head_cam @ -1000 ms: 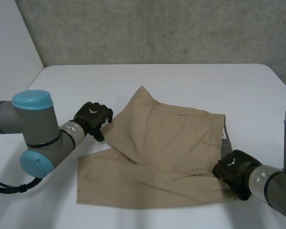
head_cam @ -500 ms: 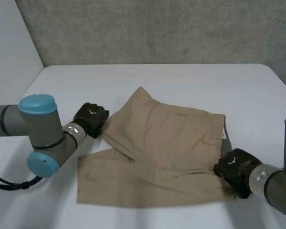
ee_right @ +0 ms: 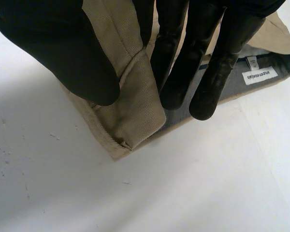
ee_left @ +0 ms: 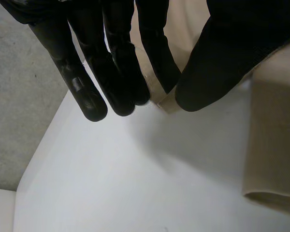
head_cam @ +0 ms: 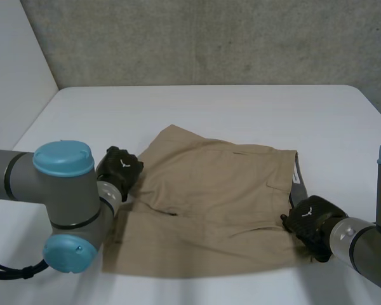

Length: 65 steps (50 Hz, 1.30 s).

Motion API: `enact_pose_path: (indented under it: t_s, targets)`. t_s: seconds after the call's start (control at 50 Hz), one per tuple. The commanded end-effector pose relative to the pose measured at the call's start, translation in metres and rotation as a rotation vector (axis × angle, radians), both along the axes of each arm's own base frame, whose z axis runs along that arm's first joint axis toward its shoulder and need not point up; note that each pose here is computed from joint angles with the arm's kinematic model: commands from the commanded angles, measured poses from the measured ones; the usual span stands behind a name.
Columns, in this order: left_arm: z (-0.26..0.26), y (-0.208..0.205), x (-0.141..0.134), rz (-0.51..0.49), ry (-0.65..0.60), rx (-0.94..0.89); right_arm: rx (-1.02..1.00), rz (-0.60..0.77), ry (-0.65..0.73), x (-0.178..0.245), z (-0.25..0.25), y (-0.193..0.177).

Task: Fold the shorts.

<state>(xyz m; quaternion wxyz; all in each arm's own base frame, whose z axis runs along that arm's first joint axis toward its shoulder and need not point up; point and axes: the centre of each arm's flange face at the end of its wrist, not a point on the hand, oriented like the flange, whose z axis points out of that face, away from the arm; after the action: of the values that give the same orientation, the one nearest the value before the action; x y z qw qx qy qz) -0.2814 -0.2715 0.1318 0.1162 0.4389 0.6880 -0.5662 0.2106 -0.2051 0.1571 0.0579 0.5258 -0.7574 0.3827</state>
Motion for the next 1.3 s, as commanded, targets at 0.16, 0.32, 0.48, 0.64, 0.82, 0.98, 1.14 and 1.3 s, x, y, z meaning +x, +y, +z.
enact_pose_path:
  t_s: [0.16,0.32,0.48,0.64,0.82,0.98,1.14,1.3]
  targets:
    - [0.059,-0.059,0.000,-0.035,0.253,-0.230,-0.003,0.000,-0.001,0.000,0.000,0.000]
    - [0.050,-0.102,-0.005,-0.161,0.549,-0.098,0.000,0.000,0.000,0.000,-0.001,0.000]
    - [0.017,-0.129,-0.012,-0.225,0.659,0.014,-0.004,-0.001,-0.002,0.000,-0.001,0.000]
    - [-0.008,-0.136,-0.022,-0.289,0.658,0.083,-0.009,-0.003,-0.003,0.000,-0.002,-0.002]
    - [-0.017,-0.150,-0.032,-0.284,0.652,0.111,-0.011,-0.002,-0.003,0.000,-0.002,-0.002]
    - [-0.023,-0.153,-0.044,-0.308,0.653,0.095,-0.012,-0.009,-0.002,-0.002,-0.002,-0.003]
    - [-0.027,-0.154,-0.050,-0.313,0.651,0.110,-0.012,-0.012,-0.002,-0.002,-0.002,-0.004]
    - [-0.029,-0.156,-0.052,-0.314,0.641,0.118,-0.014,-0.013,-0.002,-0.003,-0.002,-0.004]
